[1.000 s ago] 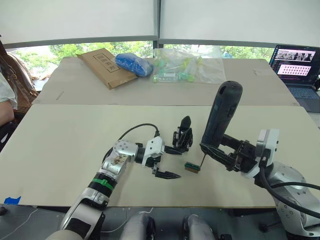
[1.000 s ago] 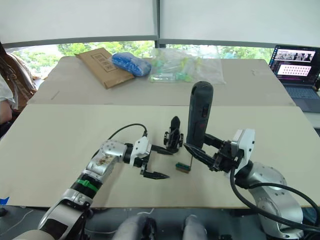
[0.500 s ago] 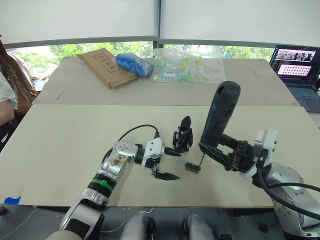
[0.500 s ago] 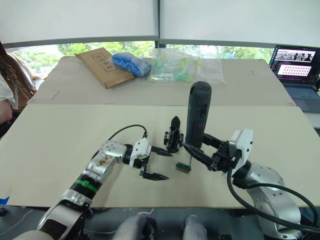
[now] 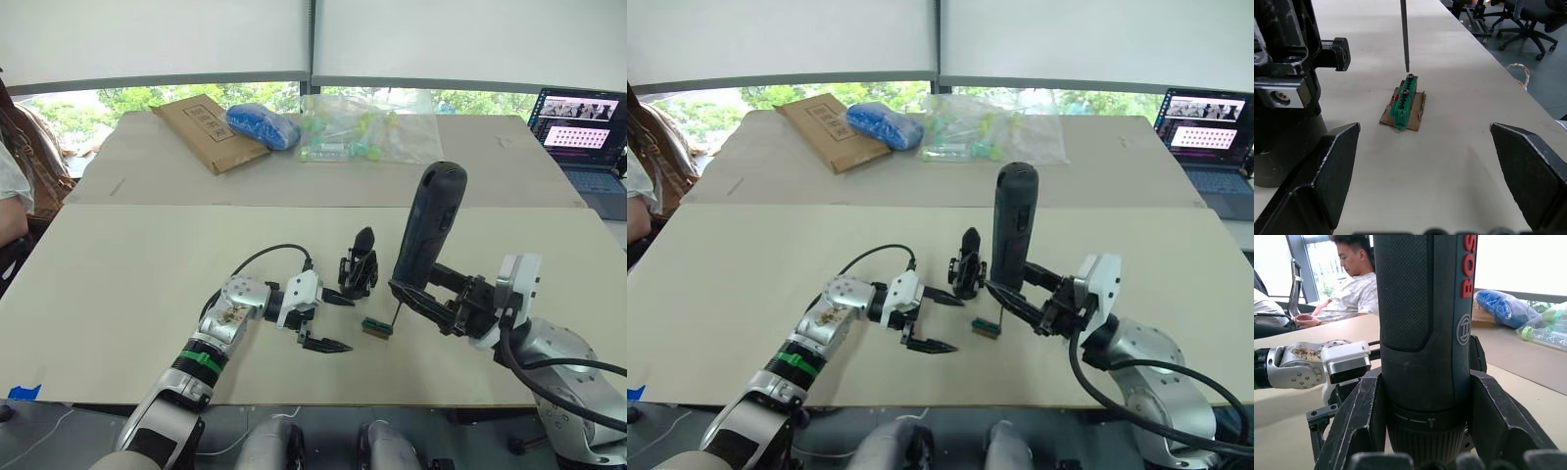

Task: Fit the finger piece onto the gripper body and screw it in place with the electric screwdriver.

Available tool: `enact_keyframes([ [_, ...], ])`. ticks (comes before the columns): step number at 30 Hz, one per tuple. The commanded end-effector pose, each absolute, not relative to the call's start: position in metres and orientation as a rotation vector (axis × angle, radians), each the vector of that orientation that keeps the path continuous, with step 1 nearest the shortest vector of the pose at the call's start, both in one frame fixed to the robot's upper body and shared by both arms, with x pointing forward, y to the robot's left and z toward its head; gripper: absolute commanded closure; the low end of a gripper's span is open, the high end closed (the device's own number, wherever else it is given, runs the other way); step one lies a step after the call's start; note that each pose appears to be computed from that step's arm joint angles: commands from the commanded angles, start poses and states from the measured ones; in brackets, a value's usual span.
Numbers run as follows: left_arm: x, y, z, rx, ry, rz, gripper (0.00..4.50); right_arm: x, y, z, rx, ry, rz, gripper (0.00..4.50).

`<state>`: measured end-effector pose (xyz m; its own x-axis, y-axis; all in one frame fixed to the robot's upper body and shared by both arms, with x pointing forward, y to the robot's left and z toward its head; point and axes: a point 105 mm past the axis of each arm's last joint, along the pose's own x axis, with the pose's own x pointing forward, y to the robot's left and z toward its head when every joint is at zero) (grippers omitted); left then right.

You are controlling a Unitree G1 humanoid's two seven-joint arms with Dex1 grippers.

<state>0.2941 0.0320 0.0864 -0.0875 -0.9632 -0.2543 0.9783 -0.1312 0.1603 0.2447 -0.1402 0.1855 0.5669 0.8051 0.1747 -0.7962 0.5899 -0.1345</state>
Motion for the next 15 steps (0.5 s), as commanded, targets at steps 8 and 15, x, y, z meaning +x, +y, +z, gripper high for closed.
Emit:
enact_keyframes([
  [8, 0.2959, 0.0302, 0.0946, 0.363, 0.015, -1.673, 0.00, 0.2353, -0.1326, 0.2045, -0.064, -0.330, 0.971, 2.61],
  [15, 0.2957, 0.0303, 0.0944, 0.363, 0.014, -1.670, 0.00, 0.2348, -0.1326, 0.2025, -0.064, -0.319, 0.972, 2.61],
])
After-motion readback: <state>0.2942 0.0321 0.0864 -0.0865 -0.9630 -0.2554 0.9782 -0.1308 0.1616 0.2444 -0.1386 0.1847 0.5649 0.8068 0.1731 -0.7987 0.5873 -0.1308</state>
